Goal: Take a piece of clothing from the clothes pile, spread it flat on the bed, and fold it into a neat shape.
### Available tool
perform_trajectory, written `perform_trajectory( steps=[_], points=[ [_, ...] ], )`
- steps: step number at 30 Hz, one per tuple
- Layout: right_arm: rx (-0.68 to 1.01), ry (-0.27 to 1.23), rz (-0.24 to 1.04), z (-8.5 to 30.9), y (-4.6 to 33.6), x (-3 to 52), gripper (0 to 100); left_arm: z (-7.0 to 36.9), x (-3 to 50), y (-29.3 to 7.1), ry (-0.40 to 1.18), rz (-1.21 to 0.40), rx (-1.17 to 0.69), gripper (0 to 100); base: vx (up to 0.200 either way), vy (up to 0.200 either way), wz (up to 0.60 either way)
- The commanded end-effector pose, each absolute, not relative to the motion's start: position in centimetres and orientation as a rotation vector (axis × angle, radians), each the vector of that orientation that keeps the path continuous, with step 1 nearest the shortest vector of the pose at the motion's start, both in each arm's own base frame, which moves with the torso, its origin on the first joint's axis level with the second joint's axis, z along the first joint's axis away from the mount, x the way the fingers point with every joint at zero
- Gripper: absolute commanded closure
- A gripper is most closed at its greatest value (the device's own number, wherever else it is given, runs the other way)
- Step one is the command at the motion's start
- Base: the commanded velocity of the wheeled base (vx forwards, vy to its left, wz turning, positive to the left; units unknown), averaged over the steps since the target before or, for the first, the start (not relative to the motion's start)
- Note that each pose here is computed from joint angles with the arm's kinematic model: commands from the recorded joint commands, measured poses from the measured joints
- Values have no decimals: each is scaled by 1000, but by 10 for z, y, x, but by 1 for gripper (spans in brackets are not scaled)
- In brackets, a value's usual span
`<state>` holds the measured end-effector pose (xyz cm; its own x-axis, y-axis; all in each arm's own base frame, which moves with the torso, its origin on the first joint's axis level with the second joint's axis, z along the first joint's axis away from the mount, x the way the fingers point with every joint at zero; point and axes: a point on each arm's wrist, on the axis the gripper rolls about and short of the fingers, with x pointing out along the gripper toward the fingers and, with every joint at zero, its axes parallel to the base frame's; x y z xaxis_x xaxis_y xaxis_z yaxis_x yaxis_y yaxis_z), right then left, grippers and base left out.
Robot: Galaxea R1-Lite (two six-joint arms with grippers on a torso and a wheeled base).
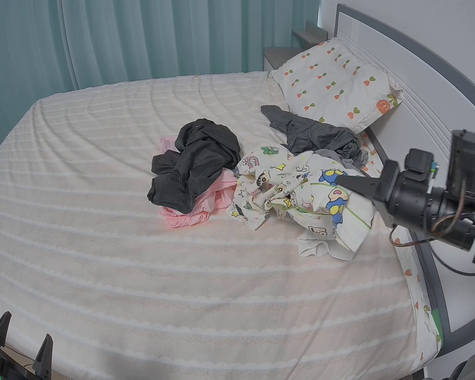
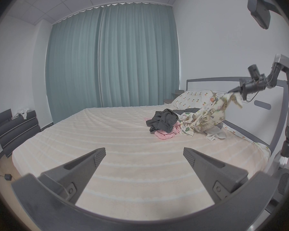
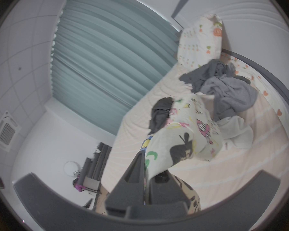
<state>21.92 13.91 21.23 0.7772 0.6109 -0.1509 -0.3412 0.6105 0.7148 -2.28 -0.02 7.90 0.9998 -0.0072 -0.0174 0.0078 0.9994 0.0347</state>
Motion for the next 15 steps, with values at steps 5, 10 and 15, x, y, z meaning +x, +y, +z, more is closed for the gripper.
perform_trajectory(
  steps=[5,10,15],
  points=[
    [761,254,776,270,116,163,100,185,-35,-1,-238,-116,-131,0,0,0,0],
    [753,223,814,286,117,163,100,206,17,-9,-9,-423,22,0,0,0,0],
    [737,198,885,300,122,158,100,192,77,-20,282,-592,-16,0,0,0,0]
  ],
)
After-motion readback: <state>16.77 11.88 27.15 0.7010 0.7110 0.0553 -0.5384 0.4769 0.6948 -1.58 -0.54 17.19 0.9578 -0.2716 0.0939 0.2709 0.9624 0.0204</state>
